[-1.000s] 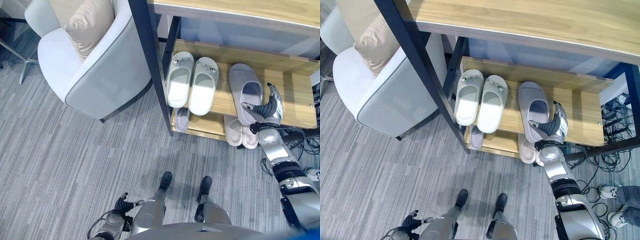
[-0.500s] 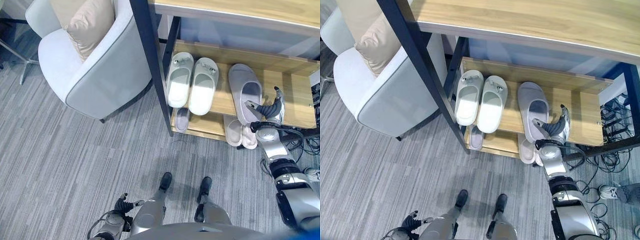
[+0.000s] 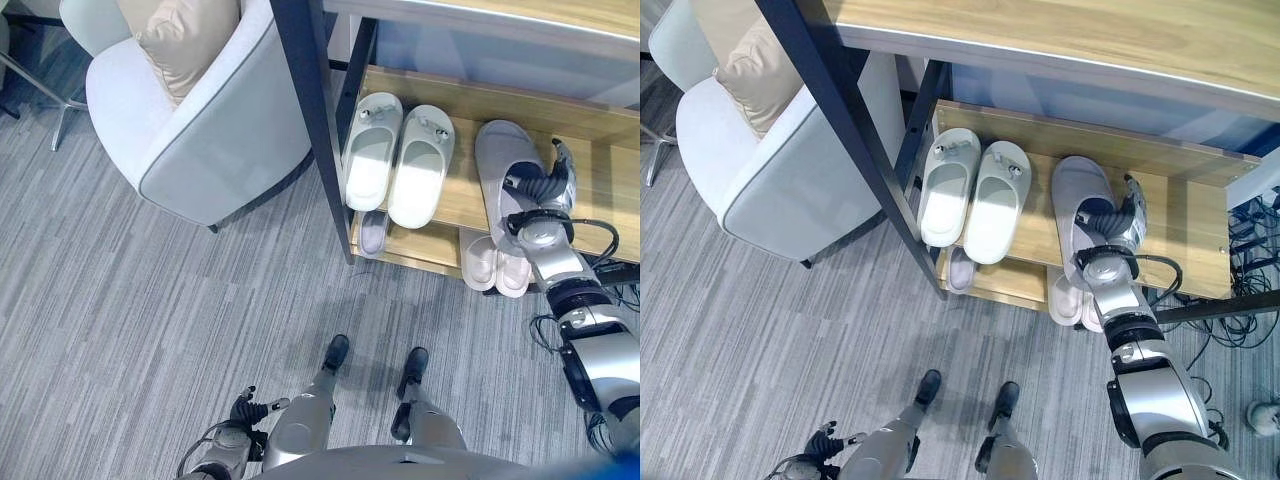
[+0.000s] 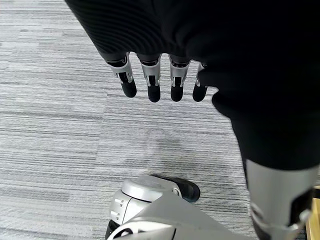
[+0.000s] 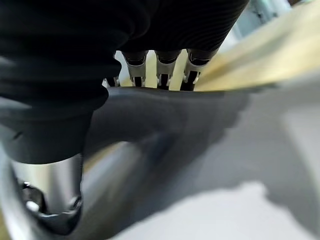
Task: Arrange the slippers neatly on the shoe rack.
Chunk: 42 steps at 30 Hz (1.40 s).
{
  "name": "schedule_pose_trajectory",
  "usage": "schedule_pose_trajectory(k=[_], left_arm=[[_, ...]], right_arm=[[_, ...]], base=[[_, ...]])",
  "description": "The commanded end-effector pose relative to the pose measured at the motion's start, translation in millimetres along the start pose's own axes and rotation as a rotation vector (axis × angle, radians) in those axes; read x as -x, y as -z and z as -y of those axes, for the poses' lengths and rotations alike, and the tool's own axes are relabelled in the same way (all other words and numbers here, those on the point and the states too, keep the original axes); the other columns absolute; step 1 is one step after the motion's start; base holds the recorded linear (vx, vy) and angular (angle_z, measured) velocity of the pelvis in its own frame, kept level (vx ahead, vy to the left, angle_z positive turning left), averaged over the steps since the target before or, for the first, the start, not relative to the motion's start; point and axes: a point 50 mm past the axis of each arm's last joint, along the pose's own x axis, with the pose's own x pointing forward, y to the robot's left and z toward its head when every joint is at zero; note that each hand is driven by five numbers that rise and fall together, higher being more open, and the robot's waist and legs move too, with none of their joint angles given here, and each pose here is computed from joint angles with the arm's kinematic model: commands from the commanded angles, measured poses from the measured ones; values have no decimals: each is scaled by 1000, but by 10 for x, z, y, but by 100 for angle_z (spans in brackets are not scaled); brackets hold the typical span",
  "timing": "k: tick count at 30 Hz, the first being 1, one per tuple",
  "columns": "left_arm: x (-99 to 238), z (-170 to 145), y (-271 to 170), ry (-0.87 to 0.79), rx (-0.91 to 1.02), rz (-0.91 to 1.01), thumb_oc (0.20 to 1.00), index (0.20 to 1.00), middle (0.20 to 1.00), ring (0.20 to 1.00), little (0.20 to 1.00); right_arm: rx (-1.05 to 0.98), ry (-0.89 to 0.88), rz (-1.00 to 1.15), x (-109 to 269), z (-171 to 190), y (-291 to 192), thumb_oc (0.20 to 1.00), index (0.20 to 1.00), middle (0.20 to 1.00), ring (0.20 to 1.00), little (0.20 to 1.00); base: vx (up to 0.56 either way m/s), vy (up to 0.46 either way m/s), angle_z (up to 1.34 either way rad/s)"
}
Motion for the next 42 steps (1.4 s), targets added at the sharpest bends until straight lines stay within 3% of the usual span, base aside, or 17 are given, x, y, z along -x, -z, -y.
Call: schedule_pose_trajectory(k=[1,2,3,5,12,19,24,30,35,42], left_arm=[[12,159,16,44,-57,-10,1000,1000,1000,1000,1000],[10,164,2,45,-58,-6,1000,1000,1000,1000,1000],[5,172,-23,46,-59,2,1000,1000,1000,1000,1000],[2,186,-47,51,-64,9,1000,1000,1000,1000,1000],[-5,215,-92,57,-74,19,1000,1000,1000,1000,1000],[-9,166,-47,35,-58,-13,1000,1000,1000,1000,1000],[-4,109,8,21,-20,-34,1000,1000,1000,1000,1000],[86,-14,366,-16,16,-136,1000,1000,1000,1000,1000],[10,-90,56,-46,26,-3,1000,1000,1000,1000,1000],[-52,-393,-468,-166,219,200,1000,1000,1000,1000,1000]], right_arm=[[142,43,145,-121,185,-198,1000,1000,1000,1000,1000],[157,39,150,-123,179,-203,1000,1000,1000,1000,1000],[179,33,163,-132,172,-227,558,558,558,558,558],[200,15,171,-125,143,-229,200,200,200,200,200],[217,-15,143,-61,76,-115,200,200,200,200,200],[151,29,193,230,123,25,200,200,200,200,200],[148,16,256,627,277,209,200,200,200,200,200],[93,-248,177,1380,199,615,200,200,200,200,200],[25,-205,232,1222,240,472,200,200,200,200,200],[5,-189,373,1084,185,149,200,200,200,200,200]], base=[[0,0,0],[0,0,0],[0,0,0],[0,0,0],[0,0,0],[-11,-1,-1],[9,-15,-6],[72,-36,-45],[-393,-68,5],[-116,-55,28]])
